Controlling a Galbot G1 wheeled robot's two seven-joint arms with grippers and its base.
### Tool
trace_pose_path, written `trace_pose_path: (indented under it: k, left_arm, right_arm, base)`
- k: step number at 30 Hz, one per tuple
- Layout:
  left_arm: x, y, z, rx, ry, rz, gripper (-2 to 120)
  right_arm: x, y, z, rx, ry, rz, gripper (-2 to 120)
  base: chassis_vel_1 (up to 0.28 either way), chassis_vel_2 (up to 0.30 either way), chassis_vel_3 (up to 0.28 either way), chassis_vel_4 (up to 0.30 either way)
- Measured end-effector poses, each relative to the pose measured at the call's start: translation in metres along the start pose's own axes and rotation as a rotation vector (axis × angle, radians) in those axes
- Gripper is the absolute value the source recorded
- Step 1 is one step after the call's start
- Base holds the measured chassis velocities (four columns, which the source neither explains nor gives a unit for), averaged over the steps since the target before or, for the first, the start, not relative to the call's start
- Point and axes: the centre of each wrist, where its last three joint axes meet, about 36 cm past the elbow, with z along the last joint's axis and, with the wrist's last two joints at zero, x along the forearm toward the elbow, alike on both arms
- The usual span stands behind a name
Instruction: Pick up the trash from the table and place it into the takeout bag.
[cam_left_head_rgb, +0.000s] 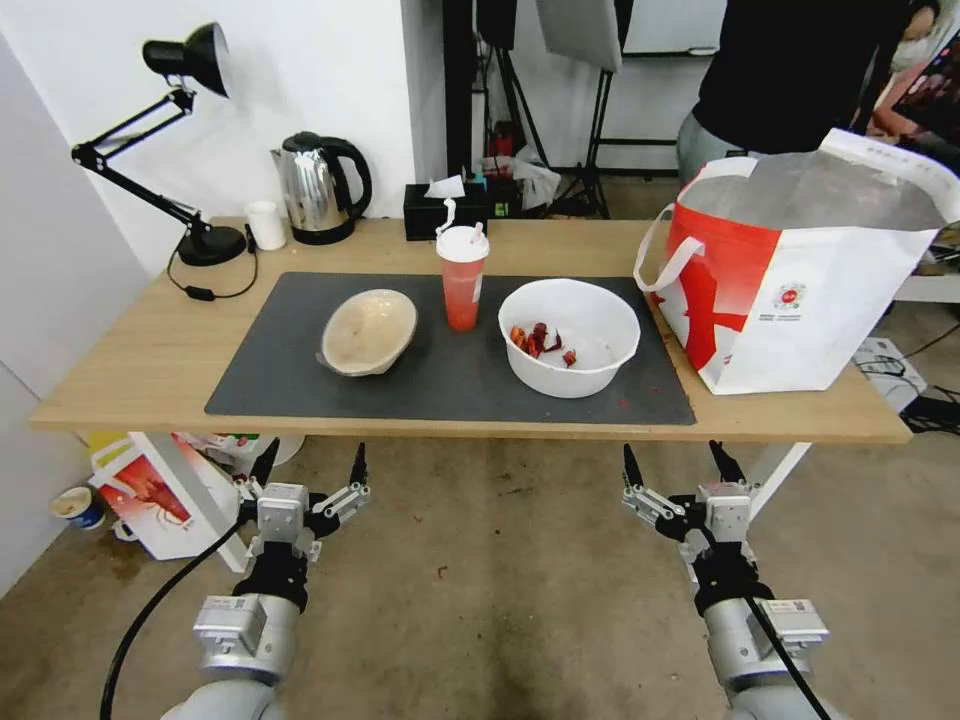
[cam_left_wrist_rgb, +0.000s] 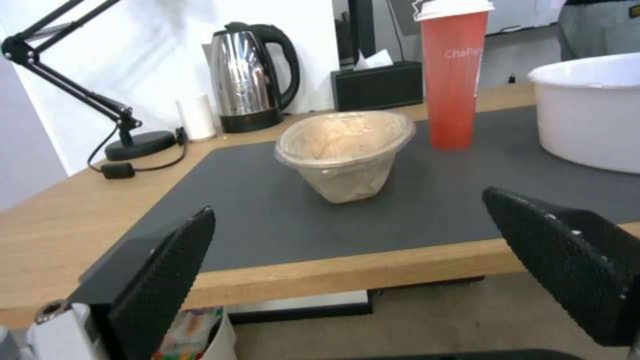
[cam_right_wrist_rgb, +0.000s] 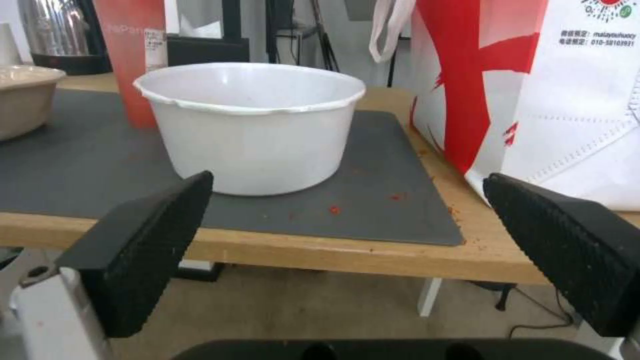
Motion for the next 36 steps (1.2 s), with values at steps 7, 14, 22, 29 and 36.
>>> trace_pose_path:
  k: [7,14,22,29,36]
  left_arm:
    - [0.000,0.000,0.000,0.000,0.000,0.000,100]
    - [0.000,0.000,0.000,0.000,0.000,0.000,100]
    - [0.000,0.000,0.000,0.000,0.000,0.000,100]
    - [0.000,0.000,0.000,0.000,0.000,0.000,100]
    - [0.000,0.000,0.000,0.000,0.000,0.000,100]
  right_arm:
    - [0.000,0.000,0.000,0.000,0.000,0.000,100]
    - [0.000,0.000,0.000,0.000,0.000,0.000,100]
    - [0.000,0.000,0.000,0.000,0.000,0.000,100]
    - [0.000,-0.001,0.000,0.005,-0.003,-0.004,100]
    - [-0.009,-0.017,-0.004,0.091,-0.069,-0.060,100]
  base:
    - [0.000,0.000,0.000,0.000]
    - [0.000,0.000,0.000,0.000]
    - [0.000,0.000,0.000,0.000]
    - [0.000,0.000,0.000,0.000]
    - [0.000,0.000,0.000,0.000]
